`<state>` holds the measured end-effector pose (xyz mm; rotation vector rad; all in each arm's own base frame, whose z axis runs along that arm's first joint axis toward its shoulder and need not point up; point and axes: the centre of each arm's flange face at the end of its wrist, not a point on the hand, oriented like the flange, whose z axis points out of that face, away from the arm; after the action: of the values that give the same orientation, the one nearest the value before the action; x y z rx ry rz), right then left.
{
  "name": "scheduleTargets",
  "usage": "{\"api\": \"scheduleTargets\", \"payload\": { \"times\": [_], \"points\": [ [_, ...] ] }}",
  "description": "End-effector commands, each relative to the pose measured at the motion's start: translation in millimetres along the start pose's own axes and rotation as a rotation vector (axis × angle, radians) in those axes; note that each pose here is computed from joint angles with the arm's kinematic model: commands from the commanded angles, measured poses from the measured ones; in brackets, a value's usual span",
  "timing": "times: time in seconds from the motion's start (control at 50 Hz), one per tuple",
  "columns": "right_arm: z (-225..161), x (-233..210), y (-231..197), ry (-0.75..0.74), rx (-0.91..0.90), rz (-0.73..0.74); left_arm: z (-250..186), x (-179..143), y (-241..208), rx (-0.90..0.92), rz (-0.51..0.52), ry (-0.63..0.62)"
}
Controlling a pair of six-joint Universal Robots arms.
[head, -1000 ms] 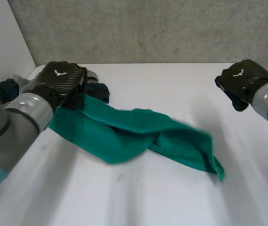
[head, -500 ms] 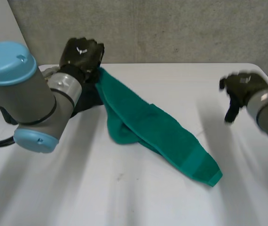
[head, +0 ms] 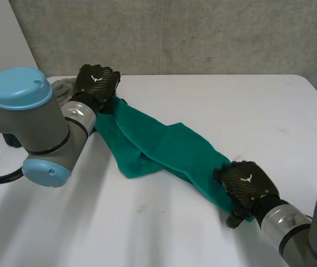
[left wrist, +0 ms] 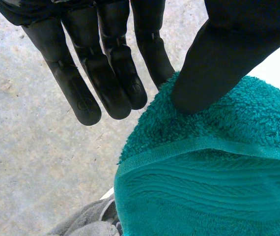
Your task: Fold the laundry.
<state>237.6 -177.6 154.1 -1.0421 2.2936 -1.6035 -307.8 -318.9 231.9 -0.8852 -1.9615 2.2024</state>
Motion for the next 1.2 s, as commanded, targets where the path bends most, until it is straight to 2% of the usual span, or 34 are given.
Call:
{"api": "scheduleTargets", "payload": {
  "times": [0.02, 0.22, 0.4, 0.48, 0.6, 0.72, 0.8, 0.9, 0.98, 1.04, 1.12, 1.14, 1.16, 1.2],
  "points": [
    [14, -1, 19, 0.026, -0.052, -0.060, 1, 2, 3, -0.008, 0.000, 0.004],
    [31, 11, 27, 0.149, -0.056, -0.237, 2, -6, 8, -0.024, -0.001, -0.015],
    [46, 17, 25, 0.192, 0.007, -0.250, 0, -11, 12, -0.043, -0.001, -0.026],
    [47, 27, 0, 0.235, 0.098, -0.259, -3, -11, 10, -0.046, -0.001, -0.022],
    [21, 51, -80, 0.321, 0.275, -0.303, -22, -20, -12, -0.046, -0.003, -0.024],
    [12, 75, -106, 0.296, 0.181, -0.327, -48, -20, -14, -0.146, 0.005, 0.018],
    [36, 83, -92, 0.204, 0.040, -0.294, -56, -17, 0, -0.224, 0.015, 0.046],
    [65, 89, -91, 0.187, 0.014, -0.287, -38, -12, 18, -0.226, 0.048, 0.048],
    [99, 101, -98, 0.233, 0.065, -0.243, -2, -17, 16, -0.110, 0.073, -0.010],
    [120, 121, -124, 0.328, 0.198, -0.176, 20, -23, 3, 0.003, 0.077, -0.058],
    [125, 151, -179, 0.468, 0.478, -0.117, 50, -42, -45, 0.265, 0.080, -0.174],
    [123, 156, -191, 0.494, 0.542, -0.114, 56, -50, -70, 0.381, 0.084, -0.220],
    [117, 165, -215, 0.545, 0.660, -0.109, 58, -55, -81, 0.433, 0.084, -0.250],
    [107, 173, -237, 0.595, 0.774, -0.117, 60, -68, -108, 0.555, 0.073, -0.315]
  ]
}}
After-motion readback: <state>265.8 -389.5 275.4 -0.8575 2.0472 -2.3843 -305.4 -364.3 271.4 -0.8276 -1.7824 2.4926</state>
